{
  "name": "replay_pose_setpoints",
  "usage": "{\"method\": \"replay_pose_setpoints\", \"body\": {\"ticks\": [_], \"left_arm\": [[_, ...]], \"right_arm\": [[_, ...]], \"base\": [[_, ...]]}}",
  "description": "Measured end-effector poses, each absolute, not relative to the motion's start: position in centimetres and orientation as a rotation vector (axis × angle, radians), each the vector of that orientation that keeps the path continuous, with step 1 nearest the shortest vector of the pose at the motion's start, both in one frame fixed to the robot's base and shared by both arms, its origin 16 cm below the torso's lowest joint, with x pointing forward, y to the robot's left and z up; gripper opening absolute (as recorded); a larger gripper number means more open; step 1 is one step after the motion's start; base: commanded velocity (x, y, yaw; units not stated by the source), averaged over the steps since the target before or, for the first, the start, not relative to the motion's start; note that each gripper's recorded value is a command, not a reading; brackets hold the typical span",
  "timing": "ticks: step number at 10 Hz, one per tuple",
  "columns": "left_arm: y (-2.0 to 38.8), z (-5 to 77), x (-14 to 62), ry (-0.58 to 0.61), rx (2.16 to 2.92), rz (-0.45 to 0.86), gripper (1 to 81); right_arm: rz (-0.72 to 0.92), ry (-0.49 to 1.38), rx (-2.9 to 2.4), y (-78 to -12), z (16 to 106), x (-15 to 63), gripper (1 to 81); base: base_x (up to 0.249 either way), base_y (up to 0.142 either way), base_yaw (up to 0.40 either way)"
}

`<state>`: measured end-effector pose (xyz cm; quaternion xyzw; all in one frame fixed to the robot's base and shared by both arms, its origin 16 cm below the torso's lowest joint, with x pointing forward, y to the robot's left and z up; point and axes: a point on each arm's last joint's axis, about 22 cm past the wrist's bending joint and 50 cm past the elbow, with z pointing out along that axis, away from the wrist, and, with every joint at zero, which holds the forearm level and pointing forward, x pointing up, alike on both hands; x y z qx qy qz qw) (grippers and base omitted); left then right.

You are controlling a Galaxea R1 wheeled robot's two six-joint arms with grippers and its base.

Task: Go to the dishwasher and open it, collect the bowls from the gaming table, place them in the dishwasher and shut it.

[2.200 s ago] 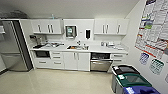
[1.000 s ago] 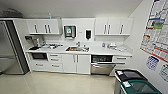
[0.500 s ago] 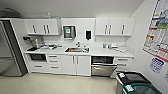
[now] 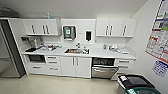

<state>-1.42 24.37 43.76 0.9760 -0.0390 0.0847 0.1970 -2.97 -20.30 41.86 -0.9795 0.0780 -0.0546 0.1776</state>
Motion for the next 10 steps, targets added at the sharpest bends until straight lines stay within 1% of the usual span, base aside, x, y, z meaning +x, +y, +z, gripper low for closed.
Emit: {"method": "replay_pose_setpoints", "body": {"ticks": [2, 3, 4, 5, 7, 8, 9, 10], "left_arm": [[25.0, 43.7, -2.1, -0.109, 2.743, 0.226, 1.0], [24.7, 43.7, -1.7, -0.11, 2.74, 0.23, 1.0], [23.5, 43.9, -0.9, -0.107, 2.718, 0.245, 1.0], [23.5, 44.0, -0.3, -0.108, 2.711, 0.264, 1.0], [23.6, 43.8, -2.6, -0.103, 2.721, 0.222, 1.0], [23.8, 43.8, -2.2, -0.106, 2.725, 0.226, 1.0], [25.2, 43.8, -0.9, -0.11, 2.741, 0.247, 1.0], [24.8, 43.8, -0.5, -0.112, 2.737, 0.257, 1.0]], "right_arm": [[-0.151, 0.22, -2.762, -19.6, 41.9, -3.3, 1.0], [-0.156, 0.22, -2.765, -19.9, 41.9, -2.9, 1.0], [-0.159, 0.22, -2.782, -21.1, 41.8, -2.6, 1.0], [-0.168, 0.22, -2.787, -21.5, 41.8, -2.2, 1.0], [-0.134, 0.224, -2.792, -21.4, 41.7, -4.4, 1.0], [-0.143, 0.222, -2.786, -21.1, 41.7, -3.8, 1.0], [-0.163, 0.219, -2.762, -19.6, 41.9, -2.6, 1.0], [-0.177, 0.218, -2.751, -19.6, 42.1, -2.2, 1.0]], "base": [[0.143, 0.0, 0.0], [0.143, 0.0, 0.0], [0.143, 0.0, 0.0], [0.143, 0.0, 0.0], [0.143, 0.0, 0.0], [0.143, 0.0, 0.0], [0.143, 0.0, 0.0], [0.143, 0.0, 0.0]]}}
